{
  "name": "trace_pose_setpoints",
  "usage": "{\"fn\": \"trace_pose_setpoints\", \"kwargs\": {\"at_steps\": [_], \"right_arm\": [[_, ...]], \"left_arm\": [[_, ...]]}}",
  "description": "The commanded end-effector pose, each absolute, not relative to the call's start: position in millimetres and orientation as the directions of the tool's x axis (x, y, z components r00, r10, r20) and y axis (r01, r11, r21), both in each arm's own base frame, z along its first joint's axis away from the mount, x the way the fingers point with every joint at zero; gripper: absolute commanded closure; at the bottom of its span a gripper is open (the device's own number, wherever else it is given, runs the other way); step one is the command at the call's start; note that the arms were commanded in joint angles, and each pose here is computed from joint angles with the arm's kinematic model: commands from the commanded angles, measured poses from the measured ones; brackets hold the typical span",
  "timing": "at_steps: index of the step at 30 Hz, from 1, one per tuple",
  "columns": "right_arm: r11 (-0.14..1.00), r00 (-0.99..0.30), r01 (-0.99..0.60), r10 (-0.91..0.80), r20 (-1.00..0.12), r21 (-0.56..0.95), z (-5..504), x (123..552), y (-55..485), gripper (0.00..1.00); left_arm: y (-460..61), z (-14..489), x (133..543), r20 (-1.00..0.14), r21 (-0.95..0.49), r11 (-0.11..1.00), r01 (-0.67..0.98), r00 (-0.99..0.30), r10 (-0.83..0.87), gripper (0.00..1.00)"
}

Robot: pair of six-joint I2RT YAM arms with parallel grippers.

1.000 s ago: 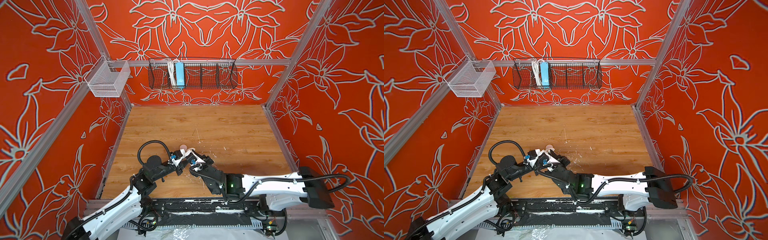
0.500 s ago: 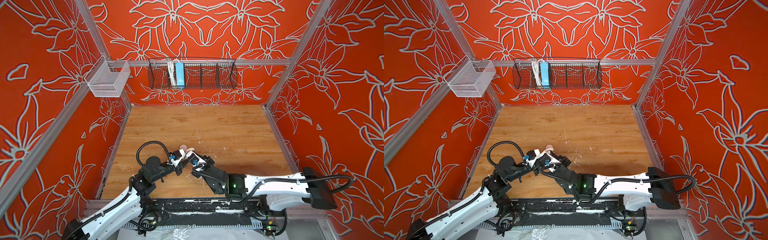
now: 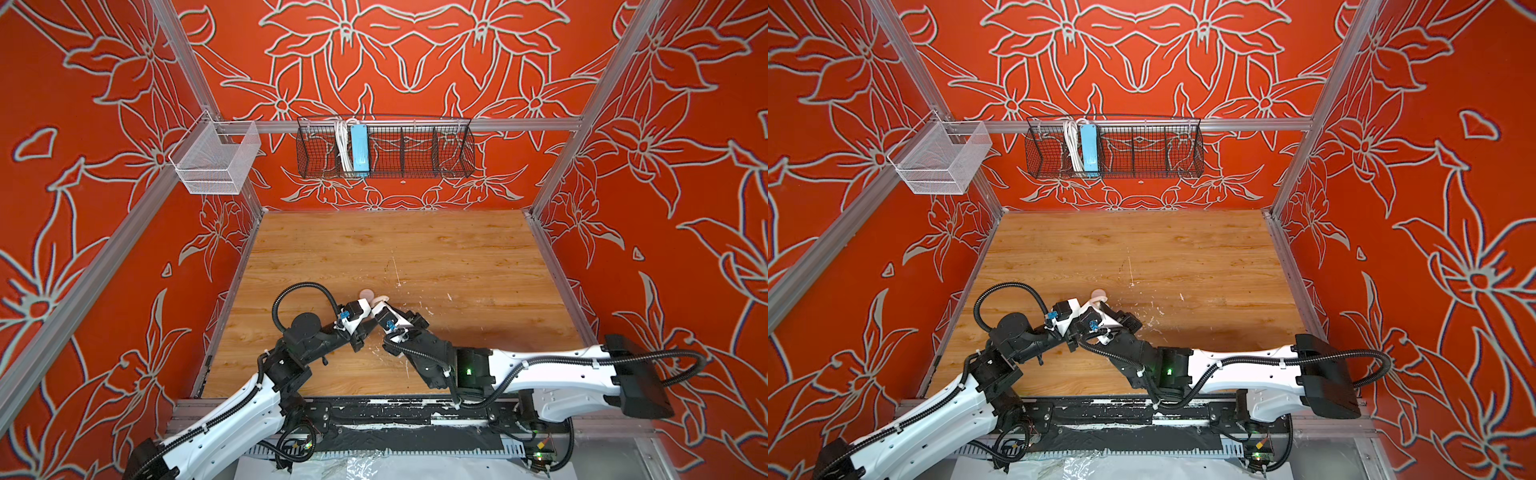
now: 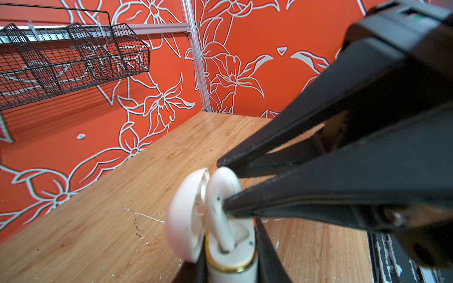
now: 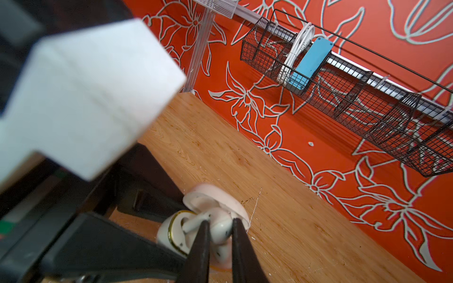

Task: Insert wireless bluetooth earbuds into charging case
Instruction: Insert the wireless bluetooth earbud into the charging case.

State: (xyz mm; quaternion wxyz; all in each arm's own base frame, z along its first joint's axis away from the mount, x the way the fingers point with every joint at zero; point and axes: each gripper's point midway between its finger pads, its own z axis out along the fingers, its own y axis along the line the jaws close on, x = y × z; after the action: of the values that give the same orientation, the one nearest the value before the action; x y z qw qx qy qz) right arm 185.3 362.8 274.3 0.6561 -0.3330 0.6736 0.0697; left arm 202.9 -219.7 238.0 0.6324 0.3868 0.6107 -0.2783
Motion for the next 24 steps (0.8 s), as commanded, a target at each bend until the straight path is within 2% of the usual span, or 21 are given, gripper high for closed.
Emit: {"fn": "trace_pose_setpoints", "kwargs": {"at_steps": [1,18,24], "right_arm": [[0.751,0.099,-0.554,-0.369,-0.924,-0.359,270.5,181.1,368.9,1.00],[0.729,0.130,-0.555,-0.399,-0.908,-0.400,265.3,170.0,378.0,1.00],[0.682,0.160,-0.616,-0.382,-0.910,-0.394,262.6,154.9,383.0,1.00]], "left_arm": [[-220.0,247.8,201.2,-0.987,0.162,0.549,0.820,0.131,0.096,1.00],[-218.4,247.9,203.0,-0.988,0.155,0.561,0.813,0.122,0.096,1.00],[-217.7,248.1,204.1,-0.988,0.154,0.567,0.809,0.120,0.096,1.00]]}}
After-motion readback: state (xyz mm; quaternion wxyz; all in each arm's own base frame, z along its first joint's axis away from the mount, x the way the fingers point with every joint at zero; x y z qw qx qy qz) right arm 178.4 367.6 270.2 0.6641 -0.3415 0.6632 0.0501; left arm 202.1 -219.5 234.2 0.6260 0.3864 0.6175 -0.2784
